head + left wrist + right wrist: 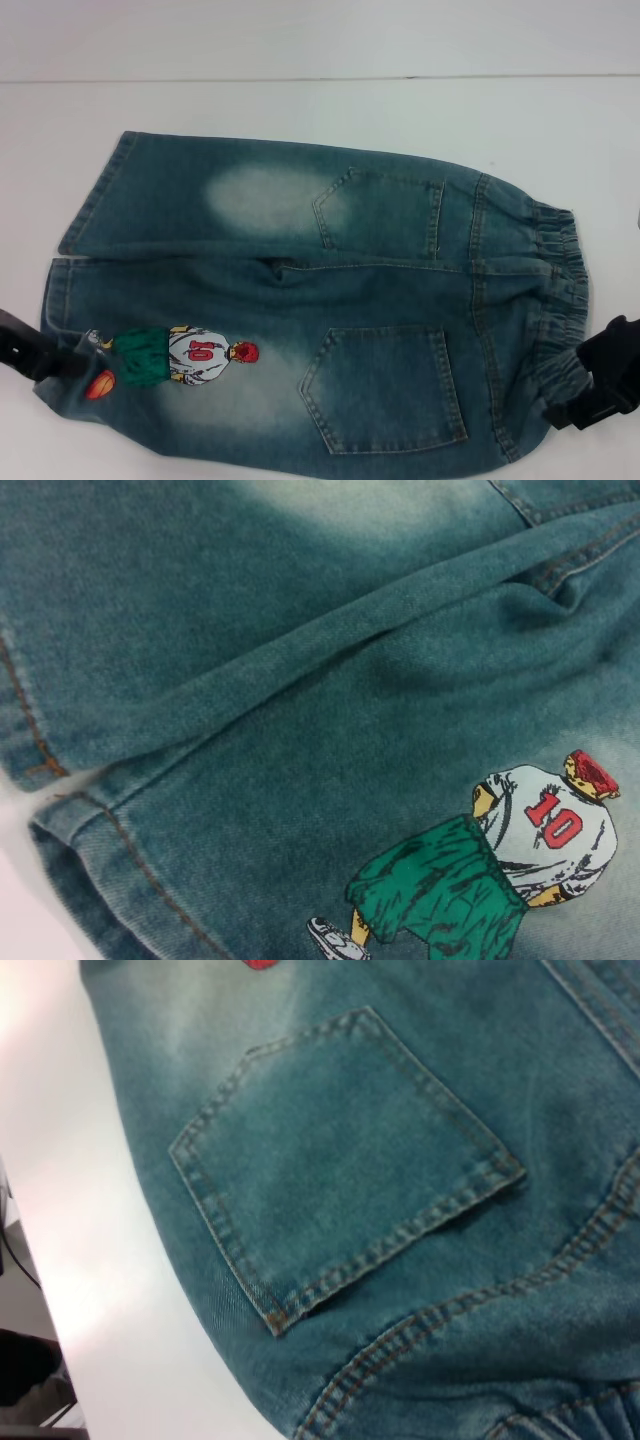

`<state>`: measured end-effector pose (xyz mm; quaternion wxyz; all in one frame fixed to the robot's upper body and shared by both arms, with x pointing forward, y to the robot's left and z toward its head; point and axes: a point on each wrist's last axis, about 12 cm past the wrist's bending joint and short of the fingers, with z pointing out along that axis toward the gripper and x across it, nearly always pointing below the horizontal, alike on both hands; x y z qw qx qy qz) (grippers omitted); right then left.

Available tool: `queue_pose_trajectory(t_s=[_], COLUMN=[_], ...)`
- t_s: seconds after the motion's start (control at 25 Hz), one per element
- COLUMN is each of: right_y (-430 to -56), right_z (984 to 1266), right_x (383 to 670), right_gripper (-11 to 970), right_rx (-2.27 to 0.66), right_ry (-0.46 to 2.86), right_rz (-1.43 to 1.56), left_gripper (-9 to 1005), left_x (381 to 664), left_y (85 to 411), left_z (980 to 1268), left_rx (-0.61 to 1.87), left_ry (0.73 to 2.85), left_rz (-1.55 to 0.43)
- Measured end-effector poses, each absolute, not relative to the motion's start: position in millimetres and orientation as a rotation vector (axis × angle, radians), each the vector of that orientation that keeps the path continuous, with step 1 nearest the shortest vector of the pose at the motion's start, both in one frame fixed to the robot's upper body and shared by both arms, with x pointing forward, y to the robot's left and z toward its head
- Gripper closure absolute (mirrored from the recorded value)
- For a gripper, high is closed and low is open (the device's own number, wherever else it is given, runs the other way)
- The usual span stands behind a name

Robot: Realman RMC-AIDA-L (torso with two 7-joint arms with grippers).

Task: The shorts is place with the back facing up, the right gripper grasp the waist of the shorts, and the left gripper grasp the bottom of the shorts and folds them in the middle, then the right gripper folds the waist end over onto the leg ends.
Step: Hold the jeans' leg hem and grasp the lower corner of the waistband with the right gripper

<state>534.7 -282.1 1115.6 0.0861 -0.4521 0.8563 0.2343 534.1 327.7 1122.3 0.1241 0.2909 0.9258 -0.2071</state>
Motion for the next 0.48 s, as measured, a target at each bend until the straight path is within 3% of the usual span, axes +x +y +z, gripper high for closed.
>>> queue_pose_trajectory(t_s=[0.28,0.48], right_y=[-281.3,-281.8], right_z=[1115.1,1114.7], right_x=[531.6,530.9], right_gripper=[435,561], right_rx=[-1.382,-1.396], right_ry=[2.536,2.526], right_rz=[0.721,0.721], left_gripper=[941,941], left_x=[535.0,535.2], left_y=[327.9,327.9], left_z=[1122.5,1121.8], left_rx=[0.847,0.847], left_ry=[2.698,2.701], left_rz=[-0.601,-0.605])
